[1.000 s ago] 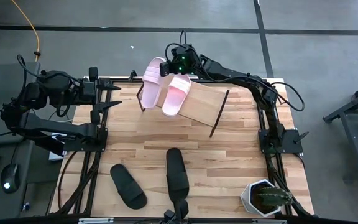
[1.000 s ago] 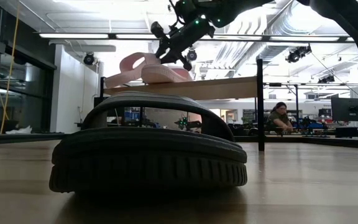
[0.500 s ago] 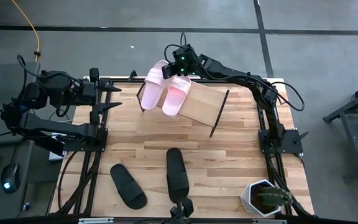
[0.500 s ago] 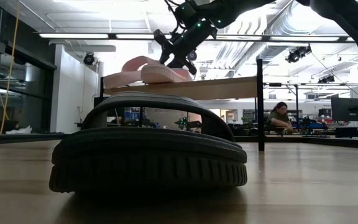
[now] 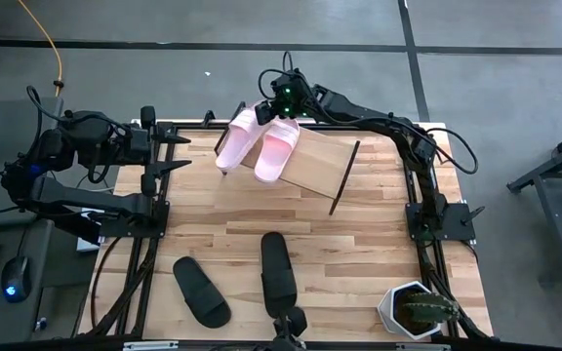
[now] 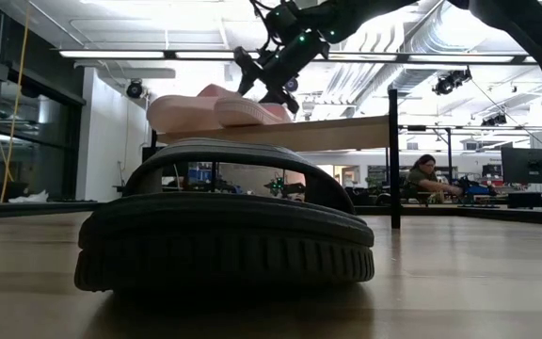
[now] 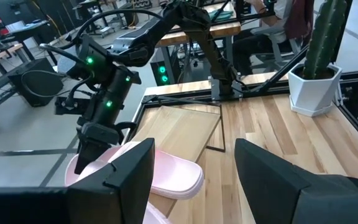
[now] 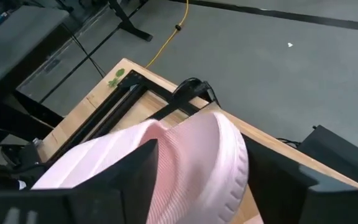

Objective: Pick and place slides into the shelf
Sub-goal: Put the pink slide on the shelf

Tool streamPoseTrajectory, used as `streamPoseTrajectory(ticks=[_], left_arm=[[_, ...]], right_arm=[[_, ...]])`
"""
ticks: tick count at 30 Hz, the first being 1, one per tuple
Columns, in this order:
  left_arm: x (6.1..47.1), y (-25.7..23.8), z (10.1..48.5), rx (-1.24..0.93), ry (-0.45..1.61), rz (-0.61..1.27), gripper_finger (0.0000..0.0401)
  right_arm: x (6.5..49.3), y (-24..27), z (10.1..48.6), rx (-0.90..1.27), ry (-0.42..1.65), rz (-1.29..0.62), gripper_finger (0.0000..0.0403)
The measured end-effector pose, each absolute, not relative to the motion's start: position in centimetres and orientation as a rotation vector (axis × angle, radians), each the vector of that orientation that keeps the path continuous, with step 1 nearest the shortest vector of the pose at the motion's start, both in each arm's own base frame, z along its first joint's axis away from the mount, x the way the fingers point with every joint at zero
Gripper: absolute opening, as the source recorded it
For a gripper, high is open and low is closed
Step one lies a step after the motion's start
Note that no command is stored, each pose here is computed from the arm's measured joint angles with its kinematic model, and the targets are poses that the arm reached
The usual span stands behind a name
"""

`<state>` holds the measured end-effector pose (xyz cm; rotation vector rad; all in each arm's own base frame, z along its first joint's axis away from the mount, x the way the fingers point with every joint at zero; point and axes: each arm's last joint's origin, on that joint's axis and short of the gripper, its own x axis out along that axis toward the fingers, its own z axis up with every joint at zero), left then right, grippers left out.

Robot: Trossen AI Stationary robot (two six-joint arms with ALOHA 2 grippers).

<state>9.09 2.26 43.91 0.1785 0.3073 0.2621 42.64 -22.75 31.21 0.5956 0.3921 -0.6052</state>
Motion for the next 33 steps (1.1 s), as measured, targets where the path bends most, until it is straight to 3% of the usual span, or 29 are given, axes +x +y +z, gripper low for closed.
streamPoseTrajectory(ticks=[5,14,33], left_arm=[[9.1,2.3,43.9,0.179,0.308,0.262,0.0209],[9.1,2.3,43.9,0.180,0.308,0.261,0.0209],[9.1,2.3,43.5,0.177,0.337,0.258,0.0209]], right_arm=[[41.6,-23.7,30.5,0.628,0.471,-0.624,0.0244],[40.2,-24.6,29.6,0.631,0.591,-0.686,0.0246],[41.3,-22.0,35.1,0.501,0.532,-0.570,0.0240]])
